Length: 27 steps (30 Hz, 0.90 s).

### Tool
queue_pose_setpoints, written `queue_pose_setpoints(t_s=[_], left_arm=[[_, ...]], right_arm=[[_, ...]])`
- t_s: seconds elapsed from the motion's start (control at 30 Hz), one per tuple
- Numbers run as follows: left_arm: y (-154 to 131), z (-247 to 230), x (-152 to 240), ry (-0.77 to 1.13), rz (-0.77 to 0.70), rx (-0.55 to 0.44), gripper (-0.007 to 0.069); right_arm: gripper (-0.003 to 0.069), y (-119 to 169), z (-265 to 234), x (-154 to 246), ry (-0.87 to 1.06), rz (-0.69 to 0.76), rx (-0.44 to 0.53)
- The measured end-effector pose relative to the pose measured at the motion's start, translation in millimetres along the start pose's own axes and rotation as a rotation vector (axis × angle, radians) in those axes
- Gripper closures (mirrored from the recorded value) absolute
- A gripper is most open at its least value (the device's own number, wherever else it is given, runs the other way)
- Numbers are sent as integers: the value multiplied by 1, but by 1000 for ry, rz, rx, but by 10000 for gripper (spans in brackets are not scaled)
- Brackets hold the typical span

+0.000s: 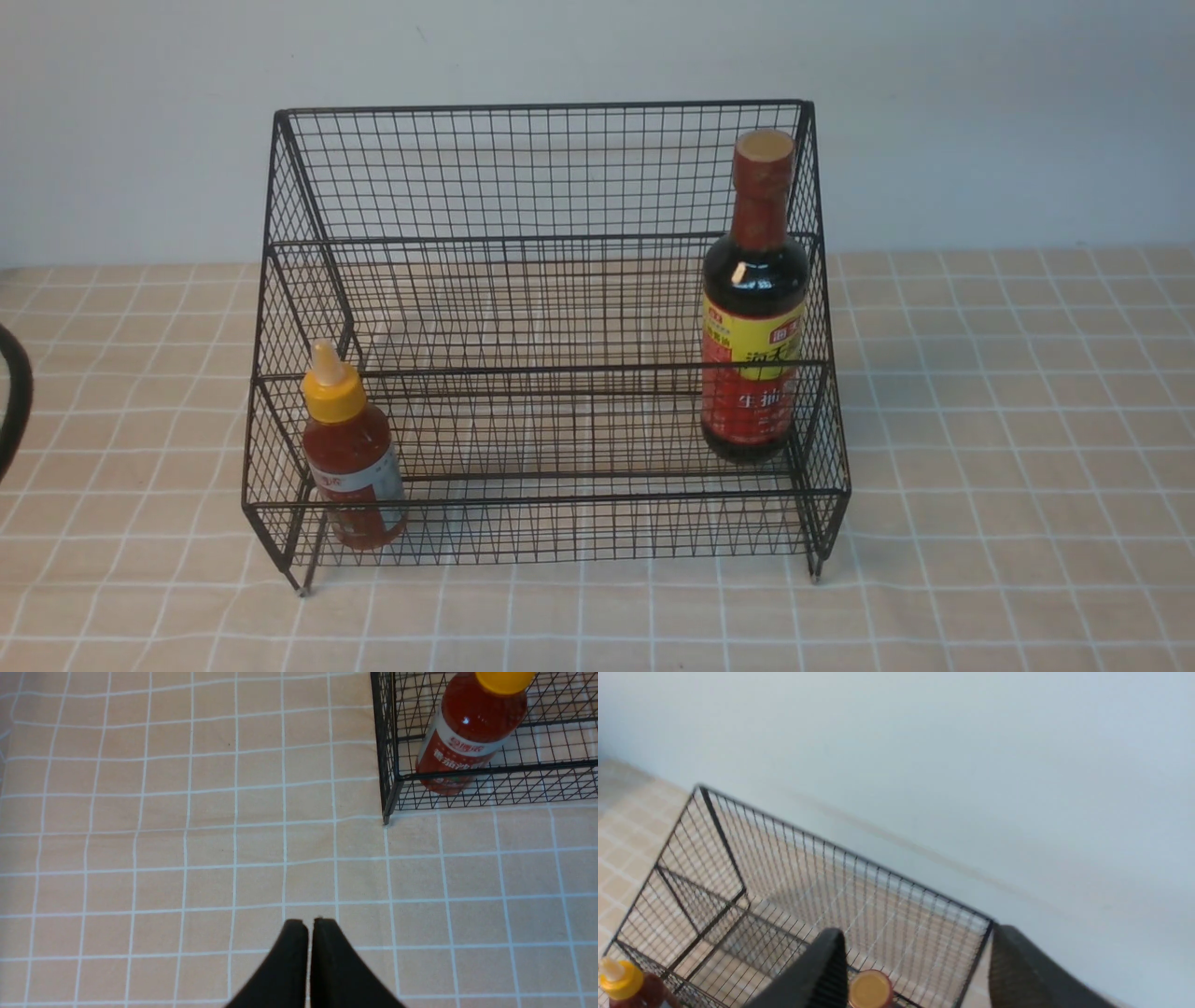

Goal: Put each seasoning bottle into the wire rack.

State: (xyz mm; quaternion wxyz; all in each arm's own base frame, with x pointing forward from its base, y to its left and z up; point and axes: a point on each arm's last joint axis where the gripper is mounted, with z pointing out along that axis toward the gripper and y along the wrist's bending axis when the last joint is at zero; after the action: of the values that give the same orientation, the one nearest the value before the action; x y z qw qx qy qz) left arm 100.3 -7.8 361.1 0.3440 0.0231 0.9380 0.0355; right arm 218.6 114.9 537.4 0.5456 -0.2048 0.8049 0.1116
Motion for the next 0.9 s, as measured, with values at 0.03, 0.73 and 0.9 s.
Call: queue_pose_setpoints(t_s=[0.03,0.73,0.9], left_arm=[[0,0,-1,-6,0,1,632],[-17,-6,-29,-314,-77,200,632],[-18,-5,-27,-325,-77,211,632]], right_arm=[[331,-2,-19,-1,-24,0,14],[671,-15,-228,237,-817,148,109],[671,-6,-210,242,-944,111,33]])
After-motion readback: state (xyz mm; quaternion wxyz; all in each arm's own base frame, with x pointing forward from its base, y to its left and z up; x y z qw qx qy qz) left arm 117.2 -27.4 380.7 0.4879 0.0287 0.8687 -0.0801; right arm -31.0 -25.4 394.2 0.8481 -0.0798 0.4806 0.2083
